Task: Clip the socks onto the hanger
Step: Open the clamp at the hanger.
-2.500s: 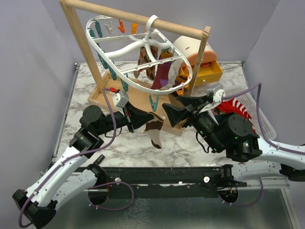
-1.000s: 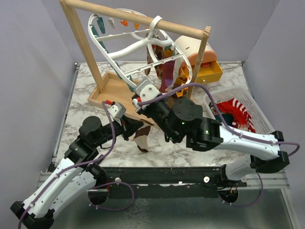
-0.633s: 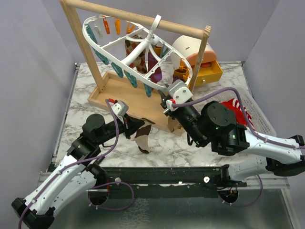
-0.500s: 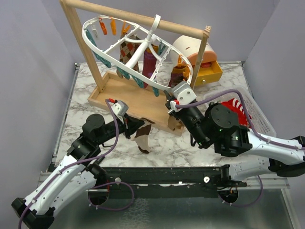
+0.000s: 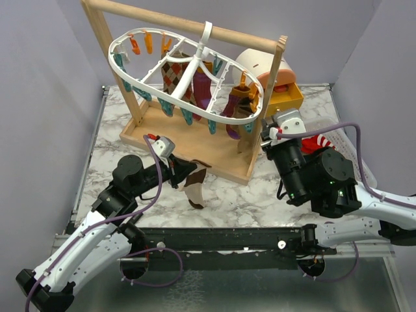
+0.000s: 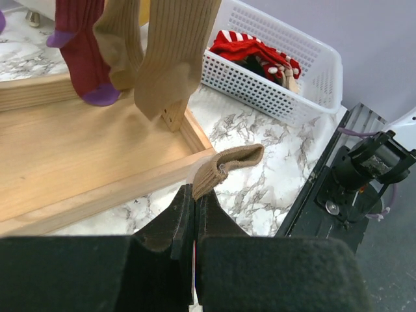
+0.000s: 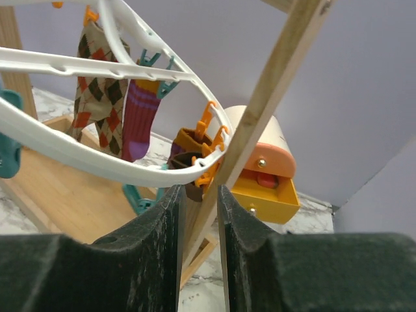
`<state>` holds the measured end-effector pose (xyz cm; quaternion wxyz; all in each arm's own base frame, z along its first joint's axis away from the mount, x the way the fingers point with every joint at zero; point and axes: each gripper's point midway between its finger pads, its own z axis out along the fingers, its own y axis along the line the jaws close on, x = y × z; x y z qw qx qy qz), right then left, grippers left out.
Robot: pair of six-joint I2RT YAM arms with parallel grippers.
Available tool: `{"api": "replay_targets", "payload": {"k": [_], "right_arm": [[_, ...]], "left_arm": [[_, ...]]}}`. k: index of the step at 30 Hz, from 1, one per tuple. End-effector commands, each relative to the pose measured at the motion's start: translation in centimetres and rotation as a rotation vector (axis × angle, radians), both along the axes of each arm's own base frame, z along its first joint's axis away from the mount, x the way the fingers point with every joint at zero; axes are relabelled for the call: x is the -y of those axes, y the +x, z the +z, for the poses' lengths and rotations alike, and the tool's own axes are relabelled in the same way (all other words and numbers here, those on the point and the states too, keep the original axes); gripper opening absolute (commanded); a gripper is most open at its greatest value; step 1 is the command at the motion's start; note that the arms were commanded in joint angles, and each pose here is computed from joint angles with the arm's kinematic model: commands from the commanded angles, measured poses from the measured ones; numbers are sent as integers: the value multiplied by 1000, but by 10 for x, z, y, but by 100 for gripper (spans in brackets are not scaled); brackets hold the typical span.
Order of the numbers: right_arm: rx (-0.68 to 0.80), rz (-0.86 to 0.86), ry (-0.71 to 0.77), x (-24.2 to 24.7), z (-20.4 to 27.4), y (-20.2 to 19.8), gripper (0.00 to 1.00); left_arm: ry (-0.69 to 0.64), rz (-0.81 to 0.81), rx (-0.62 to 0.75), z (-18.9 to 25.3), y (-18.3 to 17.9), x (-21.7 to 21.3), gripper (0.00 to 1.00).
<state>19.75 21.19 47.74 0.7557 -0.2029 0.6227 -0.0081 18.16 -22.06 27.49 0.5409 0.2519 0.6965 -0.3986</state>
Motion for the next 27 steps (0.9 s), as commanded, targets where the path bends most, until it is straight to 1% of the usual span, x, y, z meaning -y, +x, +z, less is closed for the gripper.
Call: {"api": "replay_targets", "payload": {"k": [1, 4, 6, 8, 10, 12, 15, 16, 19, 21, 23, 27], "right_arm": [[-16, -81, 47, 22, 0, 2, 31], [-17, -67, 73, 24, 4, 1, 33], [-47, -19, 102, 19, 5, -2, 36], [-98, 67, 138, 12, 5, -8, 42], [-156, 160, 162, 4, 2, -17, 50], [-221, 278, 182, -5, -2, -30, 57], [-304, 424, 213, -13, -9, -51, 63], [-332, 449, 223, -15, -13, -55, 65], [-410, 379, 171, -19, -37, -52, 66], [-440, 260, 96, -19, -60, -41, 69], [-441, 174, 61, -20, -81, -33, 70], [-398, 79, 154, -19, -99, -22, 74]], "left_arm": [[-21, 27, 19, 6, 6, -1, 0], [-21, 25, 19, 6, 6, -1, 0], [-21, 24, 19, 7, 6, 0, 0], [-21, 24, 18, 7, 6, -1, 0], [-21, 24, 19, 7, 4, -2, 0], [-18, 24, 19, 7, 3, -3, 0], [-6, 29, 17, 5, 3, -5, 0], [-3, 30, 16, 4, 3, -5, 0], [5, 32, 13, 1, 3, -5, 0], [8, 32, 5, -3, 3, -5, 0], [4, 32, -1, -5, 3, -5, 0], [-19, 35, -8, -3, 3, -4, 0]]}}
